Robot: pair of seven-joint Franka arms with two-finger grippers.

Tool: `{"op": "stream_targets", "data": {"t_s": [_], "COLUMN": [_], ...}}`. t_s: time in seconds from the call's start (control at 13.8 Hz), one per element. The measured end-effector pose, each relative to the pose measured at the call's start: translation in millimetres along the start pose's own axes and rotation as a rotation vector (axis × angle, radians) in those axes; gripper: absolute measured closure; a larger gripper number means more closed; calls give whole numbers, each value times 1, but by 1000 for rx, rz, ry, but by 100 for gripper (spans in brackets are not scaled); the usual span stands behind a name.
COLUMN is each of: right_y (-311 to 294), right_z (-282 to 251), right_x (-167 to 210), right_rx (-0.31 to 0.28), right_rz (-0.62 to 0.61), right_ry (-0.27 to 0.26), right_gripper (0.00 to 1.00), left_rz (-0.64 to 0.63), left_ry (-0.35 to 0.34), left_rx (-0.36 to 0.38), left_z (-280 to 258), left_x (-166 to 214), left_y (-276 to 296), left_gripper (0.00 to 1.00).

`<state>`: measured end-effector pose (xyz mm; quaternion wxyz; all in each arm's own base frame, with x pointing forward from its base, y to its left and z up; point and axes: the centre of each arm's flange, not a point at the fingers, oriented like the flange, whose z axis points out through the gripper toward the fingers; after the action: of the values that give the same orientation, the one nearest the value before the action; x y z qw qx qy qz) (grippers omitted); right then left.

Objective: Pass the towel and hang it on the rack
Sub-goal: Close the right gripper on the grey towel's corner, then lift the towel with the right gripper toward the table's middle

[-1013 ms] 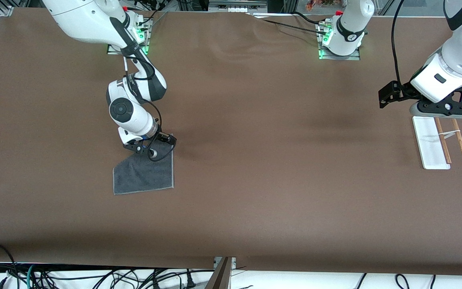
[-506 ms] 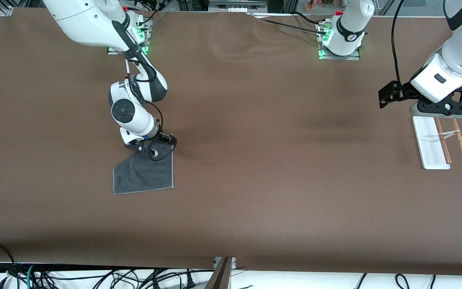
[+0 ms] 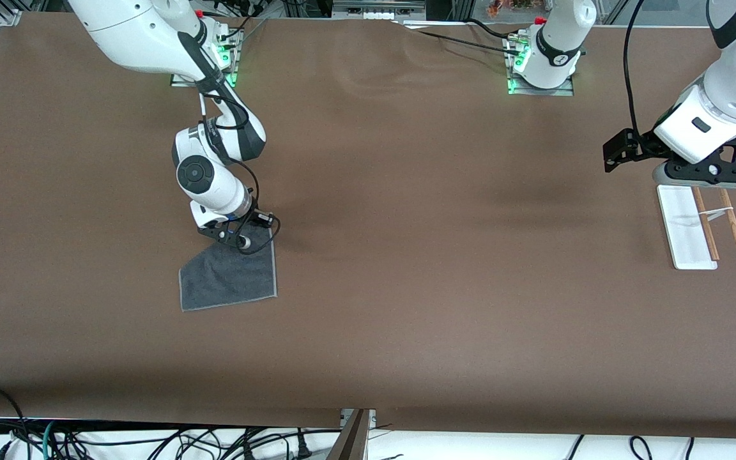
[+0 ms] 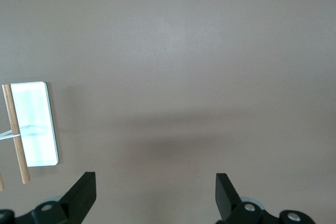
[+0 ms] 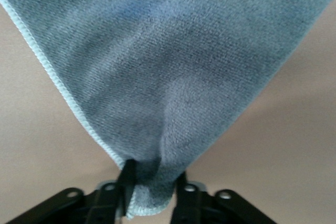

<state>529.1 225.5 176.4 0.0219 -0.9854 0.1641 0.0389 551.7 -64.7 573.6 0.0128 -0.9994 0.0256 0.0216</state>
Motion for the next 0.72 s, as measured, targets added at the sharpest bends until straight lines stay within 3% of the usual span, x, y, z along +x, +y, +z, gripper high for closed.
{"op": "stream_targets", "data": {"t_s": [0.14,0.22,0.43,0.72], "right_y": [-3,-4,-9,-34], "right_z": [0,-1,-12,-78], "right_x": [-2,-2,3,24], "right_rx": [6,6,-8,-43], "right_rz": [-5,-6,-8,-8], "right_ry": [3,4,-15,-72], "right_gripper": [92,98,98,98], "left_rz": [0,0,0,0], "left_ry": [0,0,0,0], "left_rx": [0,0,0,0], "left_z": [0,0,0,0], "left_x": [0,0,0,0], "left_y": [0,0,0,0], "left_gripper": [0,0,0,0]}}
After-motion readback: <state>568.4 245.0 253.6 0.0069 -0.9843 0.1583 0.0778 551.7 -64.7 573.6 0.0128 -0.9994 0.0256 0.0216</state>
